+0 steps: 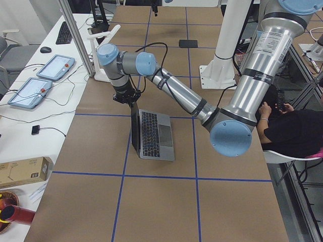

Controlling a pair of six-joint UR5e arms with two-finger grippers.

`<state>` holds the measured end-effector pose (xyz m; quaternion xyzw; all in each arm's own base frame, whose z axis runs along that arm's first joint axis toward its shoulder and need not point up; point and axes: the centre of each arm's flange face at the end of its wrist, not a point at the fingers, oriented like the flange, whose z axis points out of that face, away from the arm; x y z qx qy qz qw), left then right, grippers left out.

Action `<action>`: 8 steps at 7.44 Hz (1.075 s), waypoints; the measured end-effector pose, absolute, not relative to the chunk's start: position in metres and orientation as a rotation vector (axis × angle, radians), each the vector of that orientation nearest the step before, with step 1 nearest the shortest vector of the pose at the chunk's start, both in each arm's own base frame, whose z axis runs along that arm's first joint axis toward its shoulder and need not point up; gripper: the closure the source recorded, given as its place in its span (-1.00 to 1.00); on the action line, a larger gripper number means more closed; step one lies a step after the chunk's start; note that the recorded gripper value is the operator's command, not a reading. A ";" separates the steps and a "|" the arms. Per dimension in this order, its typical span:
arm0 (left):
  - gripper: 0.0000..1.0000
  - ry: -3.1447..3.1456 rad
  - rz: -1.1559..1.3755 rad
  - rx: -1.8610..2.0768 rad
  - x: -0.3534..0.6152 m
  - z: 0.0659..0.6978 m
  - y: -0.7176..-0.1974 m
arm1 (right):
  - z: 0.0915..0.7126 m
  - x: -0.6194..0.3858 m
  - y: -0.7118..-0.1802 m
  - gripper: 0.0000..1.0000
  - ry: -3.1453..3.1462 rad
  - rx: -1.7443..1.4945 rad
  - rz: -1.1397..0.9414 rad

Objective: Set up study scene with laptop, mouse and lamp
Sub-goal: 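Push the open grey laptop with the left gripper toward the table center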

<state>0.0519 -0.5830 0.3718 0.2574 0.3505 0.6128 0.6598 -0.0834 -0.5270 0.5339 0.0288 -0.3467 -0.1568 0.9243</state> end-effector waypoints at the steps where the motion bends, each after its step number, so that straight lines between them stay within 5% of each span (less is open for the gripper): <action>1: 0.84 0.786 1.399 0.599 0.060 0.354 -0.594 | 0.534 -0.083 -0.527 -1.00 -0.712 0.060 -0.321; 8: 0.84 0.704 1.540 0.711 0.169 0.248 -0.605 | 0.521 -0.082 -0.522 -1.00 -0.719 0.082 -0.329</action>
